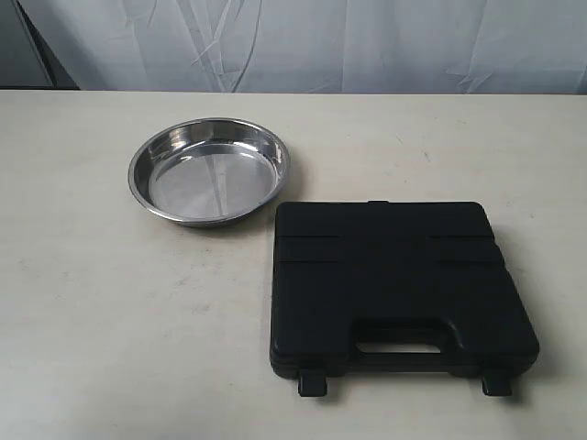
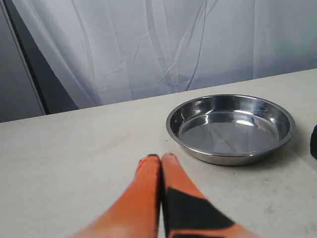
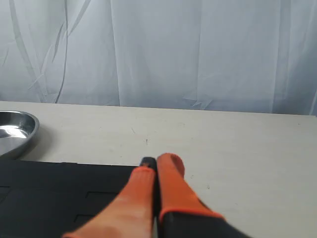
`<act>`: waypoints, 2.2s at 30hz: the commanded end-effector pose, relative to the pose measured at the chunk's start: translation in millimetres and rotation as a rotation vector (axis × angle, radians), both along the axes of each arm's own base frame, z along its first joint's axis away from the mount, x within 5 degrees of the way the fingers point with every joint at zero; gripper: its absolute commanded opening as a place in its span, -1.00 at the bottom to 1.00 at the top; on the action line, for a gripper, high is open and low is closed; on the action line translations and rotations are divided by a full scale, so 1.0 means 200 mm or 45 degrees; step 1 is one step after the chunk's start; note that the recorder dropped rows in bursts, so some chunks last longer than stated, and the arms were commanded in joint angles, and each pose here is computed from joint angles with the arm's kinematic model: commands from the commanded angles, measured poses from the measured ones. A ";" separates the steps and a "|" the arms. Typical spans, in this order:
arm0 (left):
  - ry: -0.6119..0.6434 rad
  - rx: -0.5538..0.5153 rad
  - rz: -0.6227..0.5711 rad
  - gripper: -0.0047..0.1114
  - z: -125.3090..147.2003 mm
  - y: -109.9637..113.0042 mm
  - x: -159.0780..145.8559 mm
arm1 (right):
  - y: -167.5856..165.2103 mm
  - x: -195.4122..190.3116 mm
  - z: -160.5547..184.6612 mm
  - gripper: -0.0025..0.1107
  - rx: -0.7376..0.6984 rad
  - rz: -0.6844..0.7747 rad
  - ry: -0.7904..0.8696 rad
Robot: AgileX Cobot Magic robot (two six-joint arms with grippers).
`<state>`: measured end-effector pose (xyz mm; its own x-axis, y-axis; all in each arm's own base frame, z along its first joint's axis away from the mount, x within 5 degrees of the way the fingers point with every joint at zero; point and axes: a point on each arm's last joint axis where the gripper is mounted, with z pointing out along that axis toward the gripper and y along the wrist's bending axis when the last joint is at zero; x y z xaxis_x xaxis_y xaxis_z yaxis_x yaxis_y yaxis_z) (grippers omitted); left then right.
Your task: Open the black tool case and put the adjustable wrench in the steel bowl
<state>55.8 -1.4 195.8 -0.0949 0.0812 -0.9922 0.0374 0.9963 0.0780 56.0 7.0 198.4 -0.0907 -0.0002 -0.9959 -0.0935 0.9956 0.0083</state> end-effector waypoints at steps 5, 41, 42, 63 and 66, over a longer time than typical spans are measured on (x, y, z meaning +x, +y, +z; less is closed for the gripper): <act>-0.006 -0.002 -0.005 -0.91 0.01 0.00 0.00 | 0.00 0.00 0.00 -0.96 -0.004 0.001 -0.015; -0.006 -0.002 -0.005 -0.91 0.01 0.00 0.00 | 0.05 0.31 0.80 -0.96 -0.218 0.140 0.315; -0.006 -0.002 -0.005 -0.91 0.01 0.00 0.00 | 0.08 0.40 0.78 -0.96 -0.225 0.213 0.451; -0.006 -0.002 -0.005 -0.91 0.01 0.00 0.00 | 0.80 0.75 -0.04 -0.24 -0.914 1.064 1.607; -0.006 -0.002 -0.005 -0.91 0.01 0.00 0.00 | 0.85 0.72 -0.07 -0.24 -0.997 1.109 1.604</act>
